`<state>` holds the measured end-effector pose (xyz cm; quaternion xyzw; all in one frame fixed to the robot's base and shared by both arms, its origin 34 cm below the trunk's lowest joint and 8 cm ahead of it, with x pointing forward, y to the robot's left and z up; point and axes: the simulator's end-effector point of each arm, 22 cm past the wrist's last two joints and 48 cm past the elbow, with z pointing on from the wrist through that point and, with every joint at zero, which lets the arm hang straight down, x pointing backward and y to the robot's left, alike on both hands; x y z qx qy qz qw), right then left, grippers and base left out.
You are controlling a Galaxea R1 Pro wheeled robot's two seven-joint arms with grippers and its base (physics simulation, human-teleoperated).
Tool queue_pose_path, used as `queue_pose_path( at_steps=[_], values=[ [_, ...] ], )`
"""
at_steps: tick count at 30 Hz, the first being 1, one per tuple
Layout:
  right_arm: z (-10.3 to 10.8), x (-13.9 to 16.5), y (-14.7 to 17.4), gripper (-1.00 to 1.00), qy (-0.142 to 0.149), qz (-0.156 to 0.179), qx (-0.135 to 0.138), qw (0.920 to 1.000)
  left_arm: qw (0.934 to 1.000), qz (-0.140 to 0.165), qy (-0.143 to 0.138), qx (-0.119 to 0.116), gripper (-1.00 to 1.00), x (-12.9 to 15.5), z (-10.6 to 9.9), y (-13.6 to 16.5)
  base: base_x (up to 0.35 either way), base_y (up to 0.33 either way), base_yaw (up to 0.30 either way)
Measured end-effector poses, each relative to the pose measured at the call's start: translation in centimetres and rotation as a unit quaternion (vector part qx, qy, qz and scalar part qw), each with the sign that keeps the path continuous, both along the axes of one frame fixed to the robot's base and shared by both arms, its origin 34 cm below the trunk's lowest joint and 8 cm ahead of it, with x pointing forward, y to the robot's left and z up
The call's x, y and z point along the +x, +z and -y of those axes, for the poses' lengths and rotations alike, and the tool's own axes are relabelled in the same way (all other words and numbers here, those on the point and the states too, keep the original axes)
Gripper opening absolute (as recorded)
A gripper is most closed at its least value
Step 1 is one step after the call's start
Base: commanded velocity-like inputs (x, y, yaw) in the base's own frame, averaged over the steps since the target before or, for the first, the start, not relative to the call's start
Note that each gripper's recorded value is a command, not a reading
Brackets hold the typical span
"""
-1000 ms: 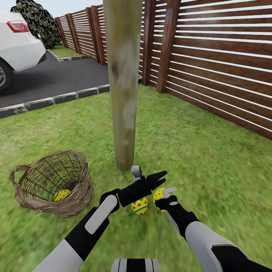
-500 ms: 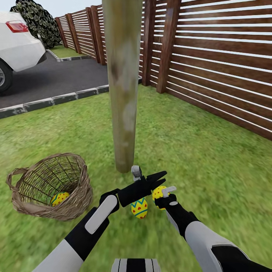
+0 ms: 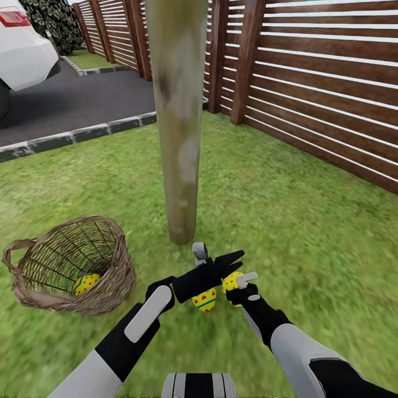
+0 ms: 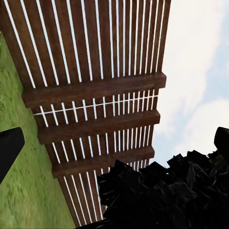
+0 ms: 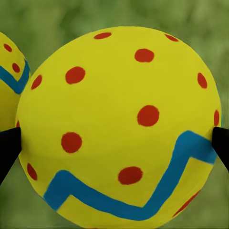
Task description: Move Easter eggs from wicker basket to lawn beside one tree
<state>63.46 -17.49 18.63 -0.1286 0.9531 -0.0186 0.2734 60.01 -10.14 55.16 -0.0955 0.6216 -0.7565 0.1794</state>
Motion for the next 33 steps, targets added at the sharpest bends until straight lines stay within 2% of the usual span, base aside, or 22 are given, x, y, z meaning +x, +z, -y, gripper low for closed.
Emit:
queue_pose_path(
  at_steps=[17,21,25,33],
  values=[
    [0.3,-2.4,-4.0,-1.00,-0.002,-0.036,-0.005,0.9993,0.9994,-0.036,0.000,-0.002,1.00,0.2,0.2,-3.7,0.000,0.000,0.000],
    [0.4,-2.5,-4.0,-1.00,-0.002,-0.037,-0.006,0.9993,0.9994,-0.036,-0.001,-0.003,1.00,0.2,0.3,-3.6,0.027,0.000,0.000],
    [0.4,-2.5,-4.0,-1.00,-0.002,-0.038,-0.006,0.9993,0.9994,-0.036,-0.001,-0.002,1.00,0.2,0.3,-3.7,0.271,0.000,0.000],
    [0.2,-2.8,-4.6,-1.00,-0.002,-0.041,-0.004,0.9992,0.9991,-0.041,0.000,-0.002,1.00,0.2,0.2,-4.3,0.016,0.000,0.000]
  ],
)
